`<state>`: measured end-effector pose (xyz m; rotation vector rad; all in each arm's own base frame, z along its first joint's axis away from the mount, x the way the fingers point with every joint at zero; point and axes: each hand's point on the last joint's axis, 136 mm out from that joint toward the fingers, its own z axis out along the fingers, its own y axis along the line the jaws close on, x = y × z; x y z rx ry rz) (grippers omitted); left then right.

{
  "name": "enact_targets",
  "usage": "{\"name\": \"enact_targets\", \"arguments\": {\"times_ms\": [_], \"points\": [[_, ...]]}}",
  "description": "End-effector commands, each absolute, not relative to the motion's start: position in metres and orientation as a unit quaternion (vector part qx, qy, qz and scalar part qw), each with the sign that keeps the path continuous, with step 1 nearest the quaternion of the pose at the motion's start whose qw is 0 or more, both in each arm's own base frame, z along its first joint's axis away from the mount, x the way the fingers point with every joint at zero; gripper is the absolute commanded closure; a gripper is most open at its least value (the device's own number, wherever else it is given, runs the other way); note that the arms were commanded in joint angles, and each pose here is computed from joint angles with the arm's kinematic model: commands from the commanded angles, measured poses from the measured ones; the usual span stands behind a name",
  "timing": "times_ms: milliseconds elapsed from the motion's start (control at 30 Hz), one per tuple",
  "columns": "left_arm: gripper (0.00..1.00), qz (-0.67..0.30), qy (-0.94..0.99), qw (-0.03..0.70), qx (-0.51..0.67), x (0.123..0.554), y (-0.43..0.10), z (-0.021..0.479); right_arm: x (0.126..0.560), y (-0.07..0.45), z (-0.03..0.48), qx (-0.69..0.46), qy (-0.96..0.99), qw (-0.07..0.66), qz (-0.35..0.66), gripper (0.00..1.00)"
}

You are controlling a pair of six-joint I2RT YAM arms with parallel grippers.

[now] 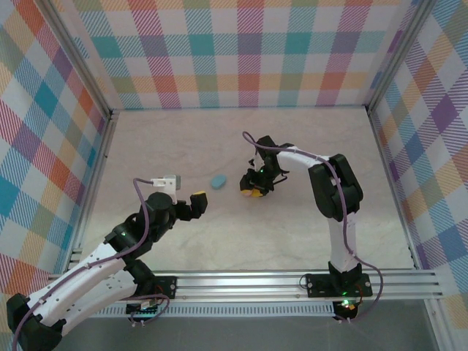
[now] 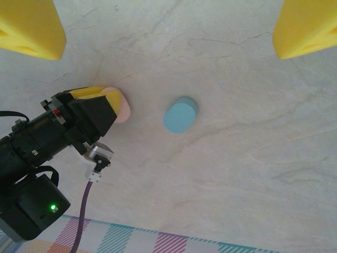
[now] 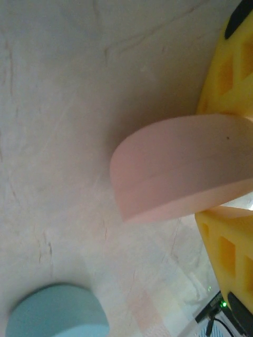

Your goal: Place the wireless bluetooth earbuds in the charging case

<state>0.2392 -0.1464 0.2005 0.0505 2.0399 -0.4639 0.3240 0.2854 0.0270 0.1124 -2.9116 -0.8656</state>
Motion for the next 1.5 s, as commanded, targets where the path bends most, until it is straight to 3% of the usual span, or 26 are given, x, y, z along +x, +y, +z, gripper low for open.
{"name": "enact_targets", "arguments": {"times_ms": [0, 167, 300, 400, 433, 700, 967, 1133, 1267, 1467], "points": [[0.0, -0.196, 0.837, 0.511, 0.011, 0.243, -0.145, 0.205, 0.318, 0.266, 0.018, 0.046, -0.971, 0.06, -0.225, 0.52], [0.0, -0.197, 0.836, 0.511, 0.013, 0.244, -0.146, 0.205, 0.321, 0.263, 0.03, 0.05, -0.974, 0.038, -0.219, 0.47], [0.0, -0.186, 0.842, 0.507, 0.02, 0.245, -0.146, 0.202, 0.325, 0.261, 0.05, 0.055, -0.973, 0.011, -0.223, 0.38], [0.0, -0.163, 0.846, 0.507, 0.023, 0.247, -0.14, 0.204, 0.329, 0.257, 0.071, 0.058, -0.973, -0.026, -0.222, 0.04], [0.0, -0.156, 0.845, 0.511, 0.024, 0.249, -0.139, 0.207, 0.33, 0.255, 0.078, 0.059, -0.973, -0.039, -0.221, 0.0], [0.0, -0.047, 0.869, 0.492, 0.033, 0.275, -0.112, 0.21, 0.351, 0.218, 0.147, 0.072, -0.962, -0.21, -0.16, 0.0], [0.0, 0.052, 0.857, 0.512, -0.015, 0.317, -0.074, 0.206, 0.372, 0.129, 0.182, 0.078, -0.894, -0.44, 0.018, 0.0], [0.0, 0.084, 0.852, 0.517, -0.016, 0.342, -0.066, 0.193, 0.369, 0.077, 0.157, 0.073, -0.867, -0.49, 0.05, 0.01], [0.0, 0.128, 0.853, 0.506, 0.002, 0.358, -0.057, 0.176, 0.368, 0.033, 0.135, -0.013, -0.864, -0.501, 0.047, 0.0], [0.0, 0.119, 0.851, 0.51, -0.032, 0.369, -0.036, 0.147, 0.376, 0.009, 0.127, -0.059, -0.826, -0.559, 0.051, 0.0]]}}
